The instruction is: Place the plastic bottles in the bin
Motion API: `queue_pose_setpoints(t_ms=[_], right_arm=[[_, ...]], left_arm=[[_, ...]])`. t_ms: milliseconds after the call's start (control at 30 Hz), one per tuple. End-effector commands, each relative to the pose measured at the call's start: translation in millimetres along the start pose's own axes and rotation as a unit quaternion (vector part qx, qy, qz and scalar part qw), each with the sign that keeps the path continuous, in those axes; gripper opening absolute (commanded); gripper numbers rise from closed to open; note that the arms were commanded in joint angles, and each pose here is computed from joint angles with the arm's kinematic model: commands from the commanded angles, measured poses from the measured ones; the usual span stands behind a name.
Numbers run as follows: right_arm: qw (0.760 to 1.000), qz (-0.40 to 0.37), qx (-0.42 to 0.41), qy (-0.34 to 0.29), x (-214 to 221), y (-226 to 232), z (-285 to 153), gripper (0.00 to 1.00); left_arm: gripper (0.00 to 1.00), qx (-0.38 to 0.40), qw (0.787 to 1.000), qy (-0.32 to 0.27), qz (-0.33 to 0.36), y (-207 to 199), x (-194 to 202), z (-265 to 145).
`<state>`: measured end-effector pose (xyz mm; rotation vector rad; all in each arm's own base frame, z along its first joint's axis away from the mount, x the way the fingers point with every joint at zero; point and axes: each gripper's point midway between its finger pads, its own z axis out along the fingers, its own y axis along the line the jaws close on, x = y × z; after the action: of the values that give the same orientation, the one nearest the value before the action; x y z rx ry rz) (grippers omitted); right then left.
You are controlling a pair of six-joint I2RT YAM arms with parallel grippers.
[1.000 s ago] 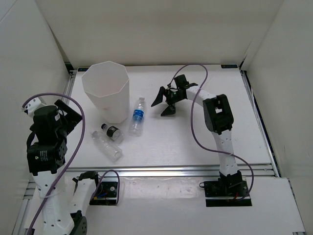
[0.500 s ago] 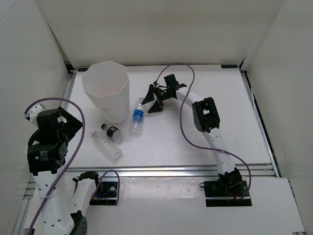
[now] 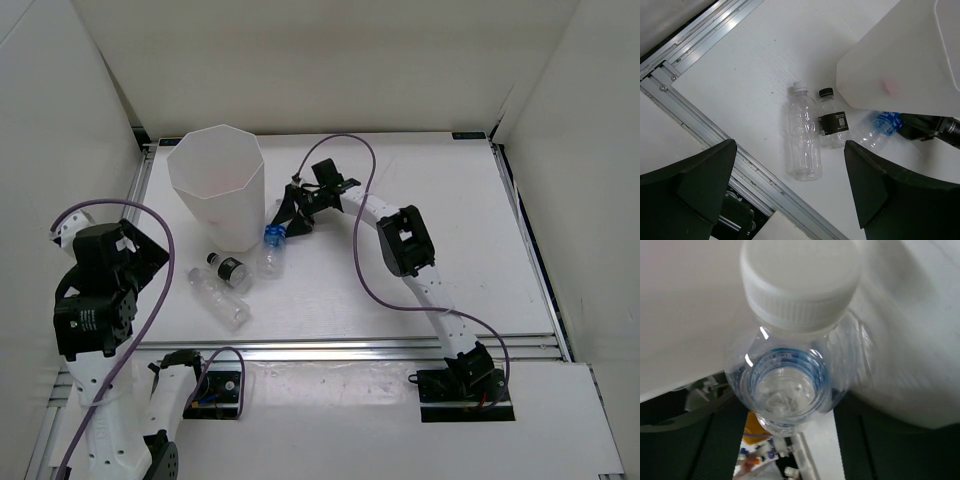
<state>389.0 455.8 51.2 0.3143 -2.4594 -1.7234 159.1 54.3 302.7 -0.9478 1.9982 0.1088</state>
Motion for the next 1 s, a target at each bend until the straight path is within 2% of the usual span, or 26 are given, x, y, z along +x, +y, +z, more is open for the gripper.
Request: queue_pose_setpoints(t_ms=[0, 67, 167, 300, 367, 467, 533, 633, 667, 733, 767, 833, 967], right_arm=[[0.999, 0.024, 0.034, -0.025, -7, -22, 7, 0.67], [0.999, 0.033, 0.033, -0.026, -9, -23, 9, 0.53], [0.998, 0.046, 0.038, -0.021, -1, -27, 7, 0.39], [0.998, 0.031, 0.052, -0.028, 8, -16, -24, 0.32], [0.997, 0.006, 0.056, -0.05, 4, 9, -54, 0.28], [0.993, -0.052, 0.075, -0.077, 9, 51, -91, 0.23], [0.987, -0.103, 0.081, -0.097, 15, 94, -114, 0.21], [0.969, -0.177, 0.074, -0.158, 8, 166, -149, 0.2], [0.959, -0.21, 0.056, -0.181, 4, 204, -162, 0.2], [0.944, -0.25, 0.039, -0.213, -1, 246, -173, 0.21], [0.941, -0.25, 0.031, -0.227, -10, 256, -174, 0.21], [0.919, -0.297, 0.0, -0.259, -10, 306, -182, 0.21], [0.886, -0.344, -0.019, -0.31, -11, 344, -184, 0.21]], left_arm=[[1.0, 0.007, 1.0, 0.004, 0.021, 2, -1, -12], [1.0, 0.004, 1.0, 0.008, 0.028, 4, 1, -13], [1.0, 0.009, 0.999, 0.001, 0.031, 5, -2, -16], [1.0, -0.006, 0.999, -0.007, 0.032, 10, -1, -9], [1.0, -0.01, 1.0, -0.011, 0.026, 13, 5, -3], [1.0, -0.016, 0.999, -0.029, -0.009, 16, 8, 5], [1.0, -0.016, 0.998, -0.038, -0.038, 16, 10, 9], [1.0, -0.006, 0.997, -0.043, -0.063, 13, 16, 19], [1.0, -0.017, 0.997, -0.037, -0.072, 15, 22, 25], [1.0, -0.035, 0.992, -0.033, -0.115, 19, 28, 30], [1.0, -0.039, 0.992, -0.028, -0.116, 20, 32, 33], [1.0, -0.031, 0.993, -0.017, -0.111, 15, 34, 36], [1.0, -0.037, 0.996, -0.002, -0.075, 11, 32, 41]])
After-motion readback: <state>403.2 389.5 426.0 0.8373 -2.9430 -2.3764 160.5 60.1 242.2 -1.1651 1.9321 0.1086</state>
